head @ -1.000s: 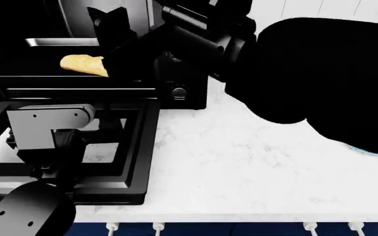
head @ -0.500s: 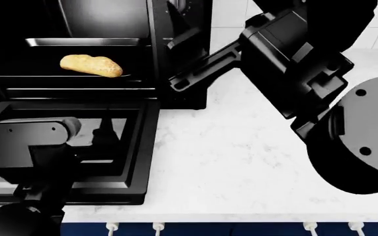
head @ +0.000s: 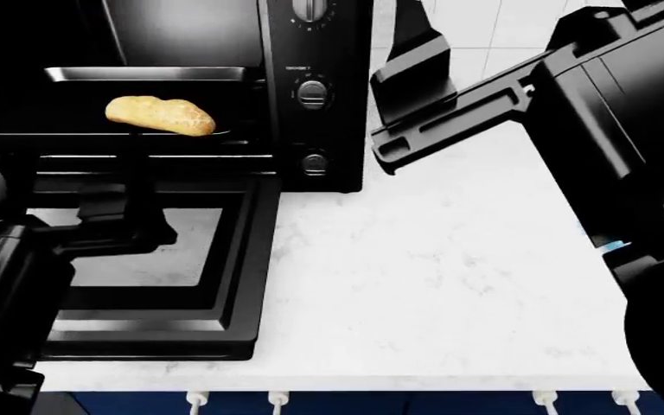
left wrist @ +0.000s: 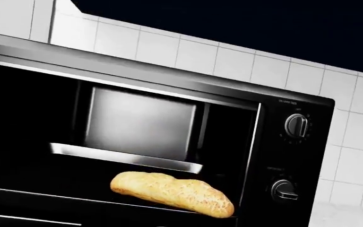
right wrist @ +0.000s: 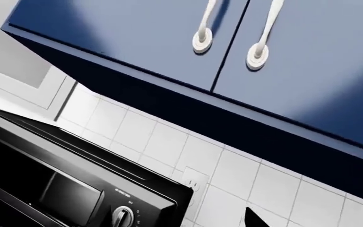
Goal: Place the baguette on the tray of the toaster oven.
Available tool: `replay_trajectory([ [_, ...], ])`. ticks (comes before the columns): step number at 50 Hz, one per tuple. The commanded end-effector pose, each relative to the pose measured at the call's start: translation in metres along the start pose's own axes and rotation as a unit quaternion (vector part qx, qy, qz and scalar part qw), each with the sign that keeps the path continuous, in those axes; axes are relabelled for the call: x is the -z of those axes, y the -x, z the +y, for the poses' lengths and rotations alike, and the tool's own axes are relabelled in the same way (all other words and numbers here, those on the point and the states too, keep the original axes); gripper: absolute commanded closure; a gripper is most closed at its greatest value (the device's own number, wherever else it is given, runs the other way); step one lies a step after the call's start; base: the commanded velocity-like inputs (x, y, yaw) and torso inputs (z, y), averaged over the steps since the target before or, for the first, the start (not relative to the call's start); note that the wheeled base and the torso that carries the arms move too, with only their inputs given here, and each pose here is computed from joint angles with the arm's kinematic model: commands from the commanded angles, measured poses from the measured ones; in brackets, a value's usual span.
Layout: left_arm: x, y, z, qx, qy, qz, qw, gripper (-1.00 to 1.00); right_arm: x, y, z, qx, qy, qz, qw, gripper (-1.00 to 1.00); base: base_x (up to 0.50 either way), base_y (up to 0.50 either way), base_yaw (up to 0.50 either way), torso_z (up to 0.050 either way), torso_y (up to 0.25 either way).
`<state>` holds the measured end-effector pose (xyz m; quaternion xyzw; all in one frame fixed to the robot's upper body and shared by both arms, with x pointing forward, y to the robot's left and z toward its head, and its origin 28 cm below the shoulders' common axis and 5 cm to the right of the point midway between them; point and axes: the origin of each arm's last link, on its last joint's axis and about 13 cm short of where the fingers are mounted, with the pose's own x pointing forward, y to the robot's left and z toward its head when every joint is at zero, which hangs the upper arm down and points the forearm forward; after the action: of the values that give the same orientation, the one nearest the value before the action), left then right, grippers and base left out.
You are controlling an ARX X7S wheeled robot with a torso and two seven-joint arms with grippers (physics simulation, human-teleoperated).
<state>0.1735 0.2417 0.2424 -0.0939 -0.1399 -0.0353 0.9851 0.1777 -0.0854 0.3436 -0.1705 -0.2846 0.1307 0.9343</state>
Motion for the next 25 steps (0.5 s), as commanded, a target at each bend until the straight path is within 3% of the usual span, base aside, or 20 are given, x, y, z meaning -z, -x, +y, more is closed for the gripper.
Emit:
replay_trajectory([
  [1,-0.025,0.005,-0.003,0.020,0.021,-0.048,0.998,-1.00,-0.018,0.003,-0.003,0.014,0.025,-0.051,0.998,-1.00,0.00,0.00,0.00,0.000,0.000],
  [25,-0.092,-0.001,-0.013,0.011,0.117,-0.157,0.981,-1.00,-0.058,0.000,-0.011,0.035,0.062,-0.123,0.990,-1.00,0.00,0.00,0.00,0.000,0.000],
])
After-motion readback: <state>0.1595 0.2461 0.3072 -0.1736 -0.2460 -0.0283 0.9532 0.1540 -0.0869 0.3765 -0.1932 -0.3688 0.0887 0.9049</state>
